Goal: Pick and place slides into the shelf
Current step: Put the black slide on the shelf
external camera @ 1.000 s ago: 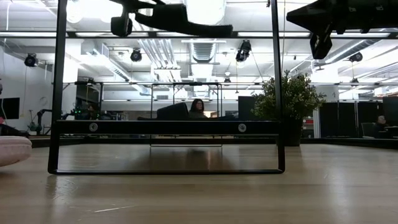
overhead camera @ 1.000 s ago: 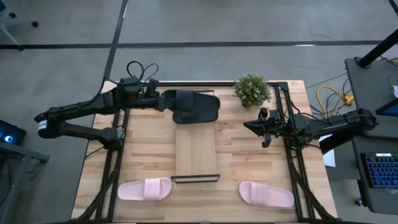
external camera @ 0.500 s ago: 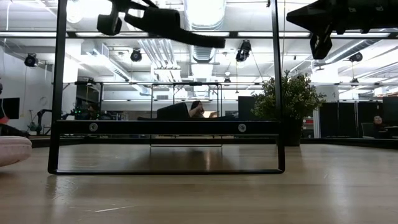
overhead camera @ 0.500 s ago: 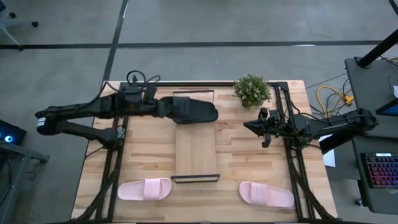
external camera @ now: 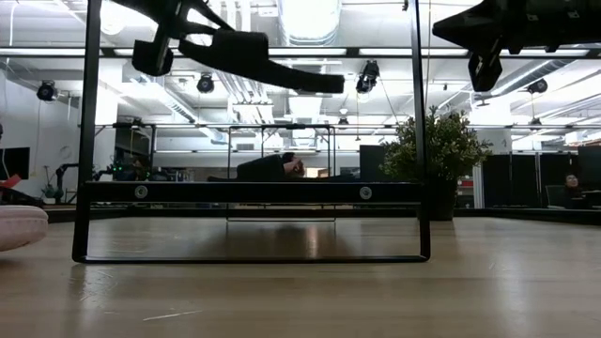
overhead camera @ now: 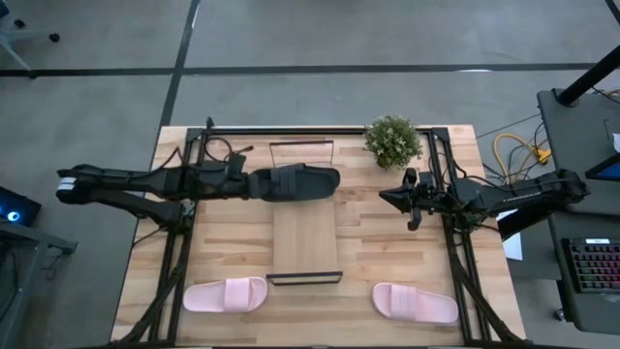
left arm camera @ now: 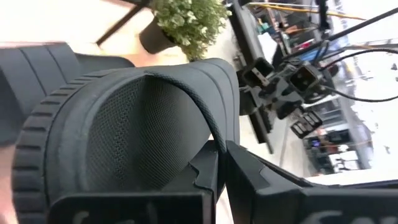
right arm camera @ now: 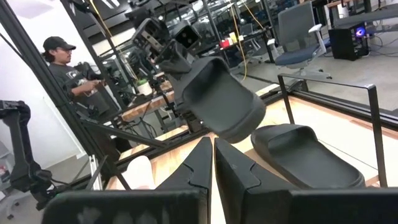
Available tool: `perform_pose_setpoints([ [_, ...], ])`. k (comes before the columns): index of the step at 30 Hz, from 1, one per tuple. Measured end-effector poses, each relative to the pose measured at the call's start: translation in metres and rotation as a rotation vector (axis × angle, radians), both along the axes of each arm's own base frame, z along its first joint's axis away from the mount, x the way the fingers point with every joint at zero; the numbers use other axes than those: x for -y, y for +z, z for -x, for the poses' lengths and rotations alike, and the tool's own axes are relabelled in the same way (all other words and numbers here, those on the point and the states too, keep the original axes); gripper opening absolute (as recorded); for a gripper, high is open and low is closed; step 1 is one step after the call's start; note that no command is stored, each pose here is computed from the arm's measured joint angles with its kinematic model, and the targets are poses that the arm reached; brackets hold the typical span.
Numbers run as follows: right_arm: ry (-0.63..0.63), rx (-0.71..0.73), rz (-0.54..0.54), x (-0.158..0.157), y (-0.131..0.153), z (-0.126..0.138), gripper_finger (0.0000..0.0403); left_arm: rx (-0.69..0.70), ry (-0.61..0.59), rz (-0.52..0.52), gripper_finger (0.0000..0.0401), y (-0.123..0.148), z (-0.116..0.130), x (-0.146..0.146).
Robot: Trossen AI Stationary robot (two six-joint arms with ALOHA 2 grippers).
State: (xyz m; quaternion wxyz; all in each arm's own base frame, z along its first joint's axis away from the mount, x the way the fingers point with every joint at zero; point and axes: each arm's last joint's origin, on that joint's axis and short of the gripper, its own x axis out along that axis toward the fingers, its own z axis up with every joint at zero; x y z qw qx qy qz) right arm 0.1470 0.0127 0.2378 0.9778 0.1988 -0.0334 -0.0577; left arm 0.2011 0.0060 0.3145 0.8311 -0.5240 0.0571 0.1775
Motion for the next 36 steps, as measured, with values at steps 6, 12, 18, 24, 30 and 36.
perform_pose_setpoints([
  [6,0.0,-0.001,0.003,0.0,0.0,0.0,0.0009,-0.013,0.0,0.054,0.0,-0.027,0.002,0.004],
  [12,0.0,0.0,0.0,0.0,0.0,0.0,0.0009,0.024,-0.006,0.11,0.0,-0.056,0.002,0.008],
  [18,0.0,-0.001,0.0,0.0,0.0,0.0,0.0009,0.083,-0.01,0.166,0.0,-0.075,0.004,0.01],
  [24,0.0,0.0,0.0,0.0,0.0,0.0,0.0009,0.054,0.015,0.252,0.0,-0.098,0.01,0.012],
  [30,0.0,-0.001,0.001,0.0,0.0,0.0,0.0009,0.072,0.022,0.281,0.0,-0.107,0.012,0.011],
  [36,0.0,-0.002,0.007,0.0,0.0,0.0,0.0009,0.089,0.03,0.317,0.0,-0.125,0.017,0.011],
])
